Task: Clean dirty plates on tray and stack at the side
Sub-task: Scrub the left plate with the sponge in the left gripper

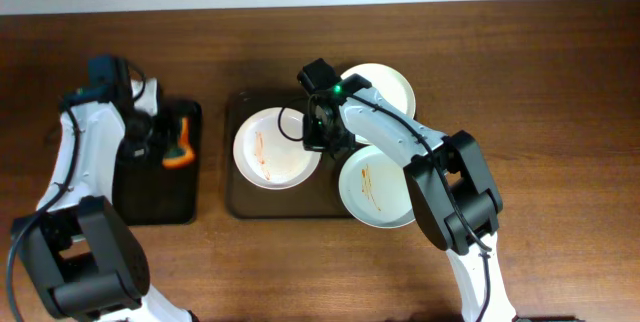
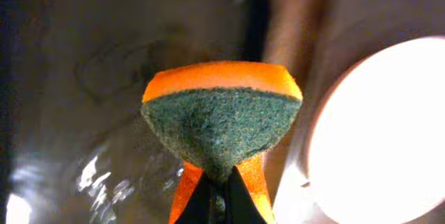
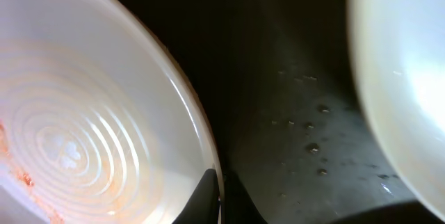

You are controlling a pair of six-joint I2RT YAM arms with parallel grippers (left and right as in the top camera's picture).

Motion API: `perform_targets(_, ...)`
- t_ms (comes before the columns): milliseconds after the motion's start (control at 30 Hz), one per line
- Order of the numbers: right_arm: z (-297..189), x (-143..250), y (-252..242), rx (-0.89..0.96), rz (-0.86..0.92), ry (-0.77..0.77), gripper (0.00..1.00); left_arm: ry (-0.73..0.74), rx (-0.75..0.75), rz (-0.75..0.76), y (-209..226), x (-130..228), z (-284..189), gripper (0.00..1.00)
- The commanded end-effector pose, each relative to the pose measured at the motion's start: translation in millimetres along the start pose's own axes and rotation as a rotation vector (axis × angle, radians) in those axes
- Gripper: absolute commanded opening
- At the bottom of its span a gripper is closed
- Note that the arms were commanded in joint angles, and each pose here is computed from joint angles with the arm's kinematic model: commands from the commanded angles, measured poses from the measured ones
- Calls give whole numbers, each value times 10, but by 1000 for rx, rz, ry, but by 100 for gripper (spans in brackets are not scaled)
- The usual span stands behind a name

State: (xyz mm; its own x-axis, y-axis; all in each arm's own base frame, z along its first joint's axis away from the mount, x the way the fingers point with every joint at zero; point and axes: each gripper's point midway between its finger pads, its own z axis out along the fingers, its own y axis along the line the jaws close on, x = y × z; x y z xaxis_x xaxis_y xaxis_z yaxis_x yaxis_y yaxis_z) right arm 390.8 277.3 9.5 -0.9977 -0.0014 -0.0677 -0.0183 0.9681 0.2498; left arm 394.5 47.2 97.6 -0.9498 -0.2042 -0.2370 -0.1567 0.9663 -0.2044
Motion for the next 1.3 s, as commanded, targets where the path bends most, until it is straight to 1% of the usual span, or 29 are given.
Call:
perform_targets(0,108,53,-4,-54,-14,61,4,-40,162,151,-669,-129,23,0)
perform_targets(33,90,44,4,-92,-36,74,4,-26,176,188,-831,-100,114,0)
perform_targets(133,85,25,-44,-104,-40,80,4,15,191,241,-1051,-25,341,0)
perform_targets(233,115,37,-62,-103,-39,80,4,58,193,292,-1268,56,739,0)
perform_targets(300,120,38,-64,-103,-39,80,4,83,113,248,-1197,94,930,0)
perform_targets(367,120,33,-64,-104,-39,78,4,128,28,170,-1066,183,1102,0)
perform_targets(433,121,29,-62,-104,-40,76,4,183,19,142,-1024,303,1192,0)
perform_targets(500,121,21,-57,-106,-41,73,4,247,45,129,-1052,455,1164,0)
perform_targets(533,121,17,-55,-106,-42,71,4,290,84,128,-1113,555,1131,0)
perform_targets(633,122,12,-59,-104,-42,69,4,423,318,188,-1442,878,948,0)
perform_targets(667,122,13,-58,-104,-42,69,4,444,342,195,-1468,928,914,0)
perform_targets(733,122,13,-59,-104,-41,69,4,472,336,184,-1451,986,888,0)
perform_targets(833,122,15,-56,-104,-42,69,4,406,335,201,-1470,842,960,0)
perform_targets(900,122,16,-56,-104,-42,70,4,339,228,166,-1338,674,1067,0)
perform_targets(933,122,16,-57,-104,-42,69,4,304,150,143,-1228,589,1116,0)
perform_targets(1000,123,13,-61,-101,-42,68,4,204,-82,73,-886,372,1185,0)
perform_targets(1100,123,13,-62,-101,-42,68,4,96,-287,26,-623,181,1162,0)
perform_targets(1167,123,12,-61,-101,-42,68,4,68,-337,33,-619,152,1149,0)
perform_targets(1267,123,12,-61,-101,-42,68,4,93,-336,72,-757,253,1156,0)
